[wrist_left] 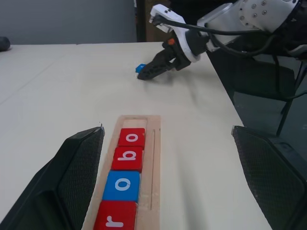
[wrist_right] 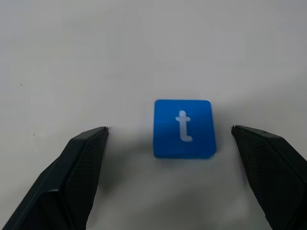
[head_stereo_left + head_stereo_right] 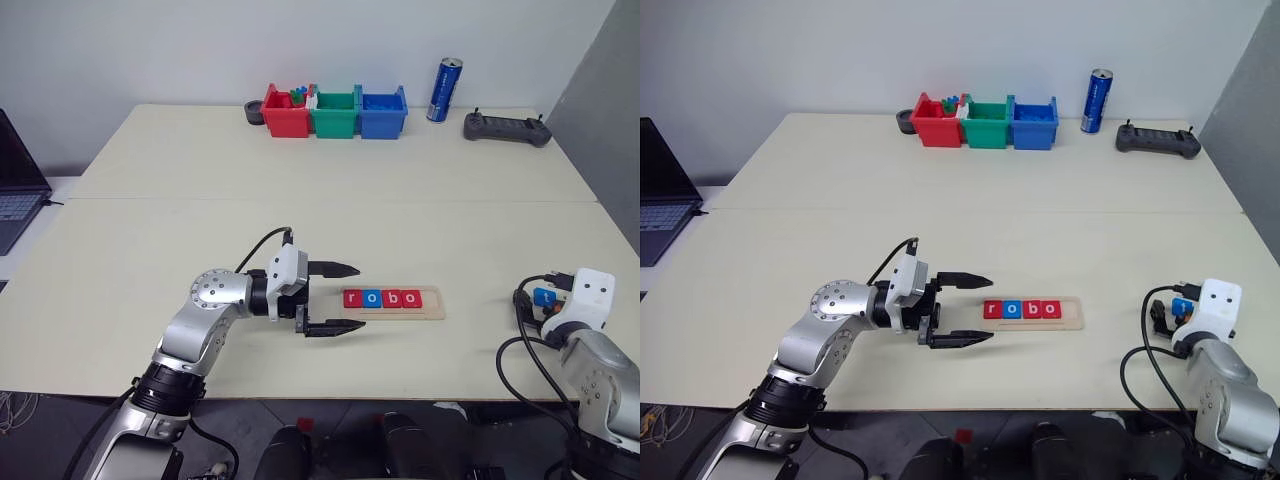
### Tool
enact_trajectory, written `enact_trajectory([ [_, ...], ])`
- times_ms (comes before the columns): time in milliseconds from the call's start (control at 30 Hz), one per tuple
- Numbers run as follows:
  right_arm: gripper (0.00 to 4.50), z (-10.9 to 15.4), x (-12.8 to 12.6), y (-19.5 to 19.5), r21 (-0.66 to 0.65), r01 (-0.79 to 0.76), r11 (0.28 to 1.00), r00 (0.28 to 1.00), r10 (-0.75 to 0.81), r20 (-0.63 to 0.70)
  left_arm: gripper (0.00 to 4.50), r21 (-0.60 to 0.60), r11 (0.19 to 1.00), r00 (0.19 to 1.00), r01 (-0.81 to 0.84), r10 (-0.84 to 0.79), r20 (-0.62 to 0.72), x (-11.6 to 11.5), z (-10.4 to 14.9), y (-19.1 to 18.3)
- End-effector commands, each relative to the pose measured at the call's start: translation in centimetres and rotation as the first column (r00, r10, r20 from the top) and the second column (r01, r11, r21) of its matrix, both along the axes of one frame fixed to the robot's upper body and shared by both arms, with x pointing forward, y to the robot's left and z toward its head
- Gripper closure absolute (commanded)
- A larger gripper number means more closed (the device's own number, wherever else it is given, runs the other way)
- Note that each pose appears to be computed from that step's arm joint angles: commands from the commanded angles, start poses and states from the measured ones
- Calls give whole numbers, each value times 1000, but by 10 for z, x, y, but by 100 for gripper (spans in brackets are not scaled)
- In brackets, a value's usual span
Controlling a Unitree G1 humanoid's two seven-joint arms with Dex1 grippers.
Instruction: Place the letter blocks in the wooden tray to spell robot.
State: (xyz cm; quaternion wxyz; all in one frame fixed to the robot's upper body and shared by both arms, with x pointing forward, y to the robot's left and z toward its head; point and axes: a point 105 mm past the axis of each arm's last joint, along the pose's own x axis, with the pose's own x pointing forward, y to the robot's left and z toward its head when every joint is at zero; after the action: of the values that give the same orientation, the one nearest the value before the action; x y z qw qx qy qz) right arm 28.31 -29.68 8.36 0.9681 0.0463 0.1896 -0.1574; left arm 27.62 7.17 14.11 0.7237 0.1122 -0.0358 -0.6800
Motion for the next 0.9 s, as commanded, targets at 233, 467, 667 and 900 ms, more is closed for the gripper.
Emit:
enact_trajectory([
  [233,165,4,1,-16,0,94,996,995,-94,-17,0,-7,1000,998,-22,22,56,4,15,5],
  [467,305,14,0,23,18,-12,1000,1000,12,-28,0,-4,1000,999,-16,16,51,0,12,4],
  [667,305,26,3,60,38,-145,989,989,146,-34,0,0,1000,999,-9,9,53,1,12,4],
  [900,305,19,3,87,70,-210,975,973,216,-84,0,2,1000,998,-7,6,62,4,14,4],
])
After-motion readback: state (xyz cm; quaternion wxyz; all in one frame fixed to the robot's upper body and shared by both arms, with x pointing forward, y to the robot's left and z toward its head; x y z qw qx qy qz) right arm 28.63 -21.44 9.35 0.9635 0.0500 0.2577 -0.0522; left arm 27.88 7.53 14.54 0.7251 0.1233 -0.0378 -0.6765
